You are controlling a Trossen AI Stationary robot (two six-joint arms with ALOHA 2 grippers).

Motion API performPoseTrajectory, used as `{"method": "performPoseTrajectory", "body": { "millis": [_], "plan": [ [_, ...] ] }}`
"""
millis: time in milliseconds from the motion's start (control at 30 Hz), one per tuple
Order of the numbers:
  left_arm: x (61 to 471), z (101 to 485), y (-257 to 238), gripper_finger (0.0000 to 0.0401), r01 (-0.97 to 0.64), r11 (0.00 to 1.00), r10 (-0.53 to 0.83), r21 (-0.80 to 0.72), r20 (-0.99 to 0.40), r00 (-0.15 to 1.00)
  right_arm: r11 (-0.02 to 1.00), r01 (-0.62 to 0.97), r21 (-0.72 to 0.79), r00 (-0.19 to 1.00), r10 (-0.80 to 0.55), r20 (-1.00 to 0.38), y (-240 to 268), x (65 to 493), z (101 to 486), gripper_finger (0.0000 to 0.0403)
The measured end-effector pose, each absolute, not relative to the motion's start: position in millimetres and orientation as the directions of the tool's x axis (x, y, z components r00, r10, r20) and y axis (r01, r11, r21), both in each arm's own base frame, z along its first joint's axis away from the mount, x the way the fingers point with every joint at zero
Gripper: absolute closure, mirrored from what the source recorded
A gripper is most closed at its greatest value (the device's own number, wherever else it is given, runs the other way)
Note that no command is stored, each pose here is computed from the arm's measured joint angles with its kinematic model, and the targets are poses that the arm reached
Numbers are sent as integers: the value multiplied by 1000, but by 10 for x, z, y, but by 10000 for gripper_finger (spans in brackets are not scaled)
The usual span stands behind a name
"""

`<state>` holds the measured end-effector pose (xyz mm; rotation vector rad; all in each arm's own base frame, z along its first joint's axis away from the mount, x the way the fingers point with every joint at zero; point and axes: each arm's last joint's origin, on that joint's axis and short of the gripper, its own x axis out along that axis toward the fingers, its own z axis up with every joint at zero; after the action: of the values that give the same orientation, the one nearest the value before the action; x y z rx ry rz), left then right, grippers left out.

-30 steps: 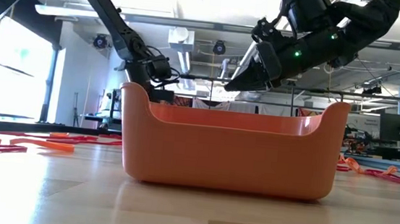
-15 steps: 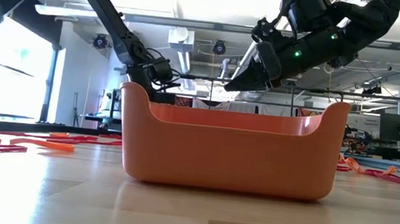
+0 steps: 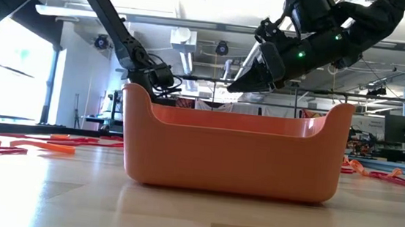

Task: Sort rubber bands into baskets
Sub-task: Put the orange rubber band into the green bin

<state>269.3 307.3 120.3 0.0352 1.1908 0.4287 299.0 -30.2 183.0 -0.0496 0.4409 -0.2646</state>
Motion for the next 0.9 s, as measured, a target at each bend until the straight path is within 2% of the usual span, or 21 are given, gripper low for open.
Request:
{"method": "performPoseTrajectory", "body": {
  "millis": [100, 167, 433, 700, 900],
  "plan": [
    [2691, 1196, 3064, 382, -281, 930, 323, 239, -895, 307, 965, 243, -102, 871, -264, -415, -302, 2990, 1829, 403],
    [2688, 1192, 3060, 394, -277, 933, 313, 230, -898, 310, 965, 243, -102, 871, -264, -415, -302, 2990, 1829, 403],
    [2687, 1363, 2935, 400, -264, 941, 291, 212, -906, 307, 965, 243, -102, 870, -264, -416, -302, 2989, 1828, 403],
    [2806, 1700, 2714, 401, -217, 949, 298, 230, -880, 369, 965, 244, -99, 861, -262, -436, -301, 2980, 1809, 403],
    [2939, 1992, 2474, 401, -180, 955, 293, 236, -839, 459, 965, 244, -99, 860, -262, -438, -301, 2979, 1807, 403]
  ]
}}
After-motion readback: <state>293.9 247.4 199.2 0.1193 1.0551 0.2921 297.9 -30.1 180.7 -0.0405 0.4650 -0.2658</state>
